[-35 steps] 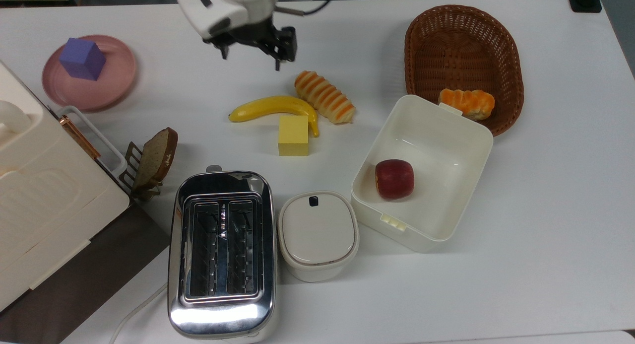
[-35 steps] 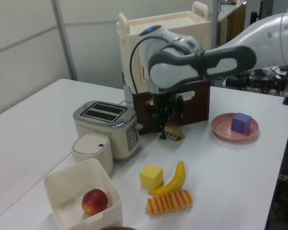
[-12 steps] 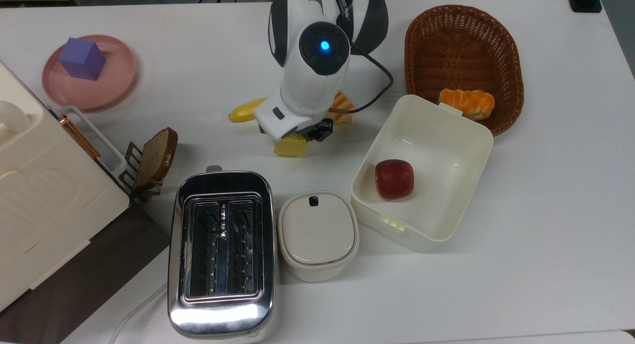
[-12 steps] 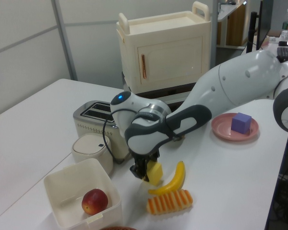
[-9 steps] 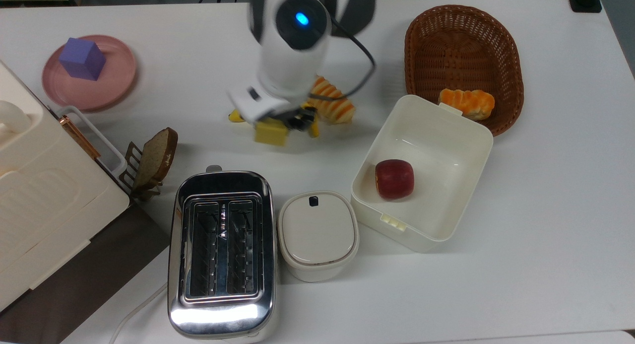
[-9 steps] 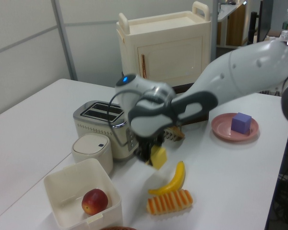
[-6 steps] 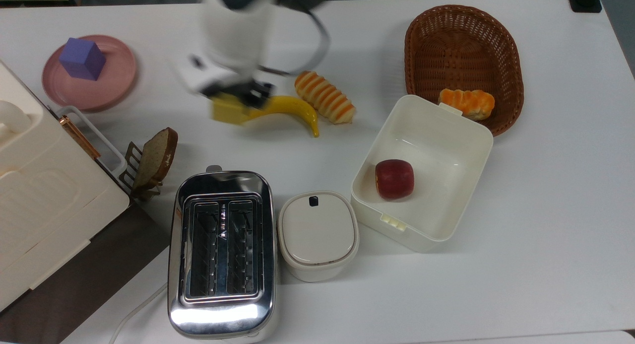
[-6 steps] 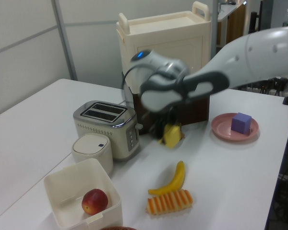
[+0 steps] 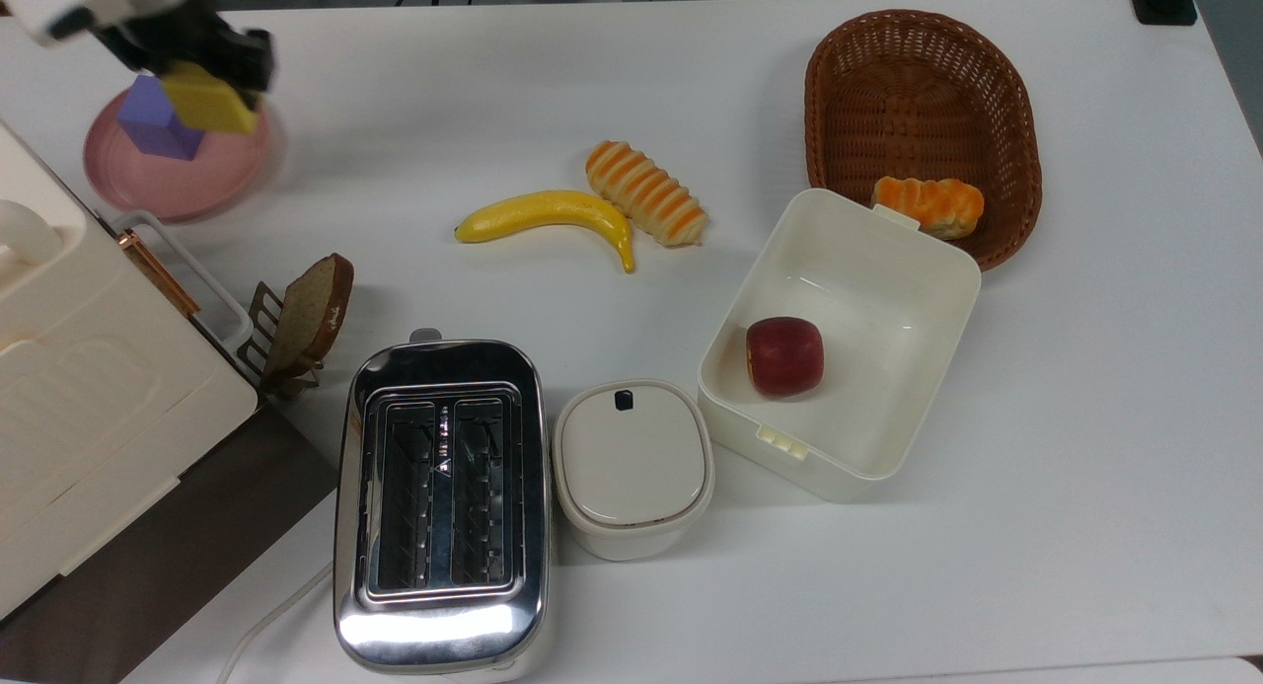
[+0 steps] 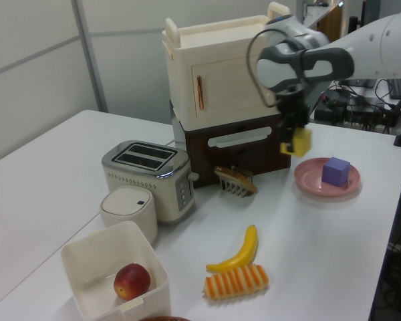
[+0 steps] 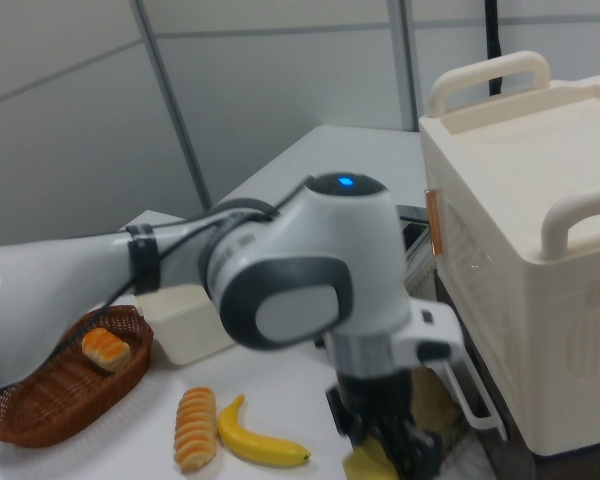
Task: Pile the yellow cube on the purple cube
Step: 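Lower the yellow cube onto the purple cube and open the gripper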
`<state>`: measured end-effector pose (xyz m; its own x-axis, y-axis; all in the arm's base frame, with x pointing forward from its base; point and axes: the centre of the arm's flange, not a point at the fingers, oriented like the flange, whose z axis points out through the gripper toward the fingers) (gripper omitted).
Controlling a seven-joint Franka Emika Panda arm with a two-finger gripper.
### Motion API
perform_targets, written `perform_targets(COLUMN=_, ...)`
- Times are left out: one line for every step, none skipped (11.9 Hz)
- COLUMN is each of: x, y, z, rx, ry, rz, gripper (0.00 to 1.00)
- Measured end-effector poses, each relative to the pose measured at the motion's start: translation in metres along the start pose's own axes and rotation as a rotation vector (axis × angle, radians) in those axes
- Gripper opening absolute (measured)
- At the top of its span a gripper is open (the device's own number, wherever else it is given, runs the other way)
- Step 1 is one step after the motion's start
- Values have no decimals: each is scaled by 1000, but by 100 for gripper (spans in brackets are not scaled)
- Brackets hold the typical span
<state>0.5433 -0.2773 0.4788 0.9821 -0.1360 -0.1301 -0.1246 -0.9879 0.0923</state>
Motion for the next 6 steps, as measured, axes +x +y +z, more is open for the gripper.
perform_targets(x=-8, y=22, z=6, rx=1, ry=-12, rz=1, gripper=59)
perform_targets(x=-13, y=34, z=11, rx=1, ry=-20, rz=-3, gripper=59)
perform_targets(x=-18, y=47, z=15, rx=1, ry=-28, rz=-12, gripper=59)
perform_targets(x=-26, y=64, z=20, rx=0, ry=-35, rz=-19, gripper=59)
perform_targets(x=-30, y=73, z=24, rx=-1, ry=-38, rz=-18, gripper=59)
perform_targets(x=-34, y=81, z=30, rx=-2, ry=-39, rz=-13, gripper=59)
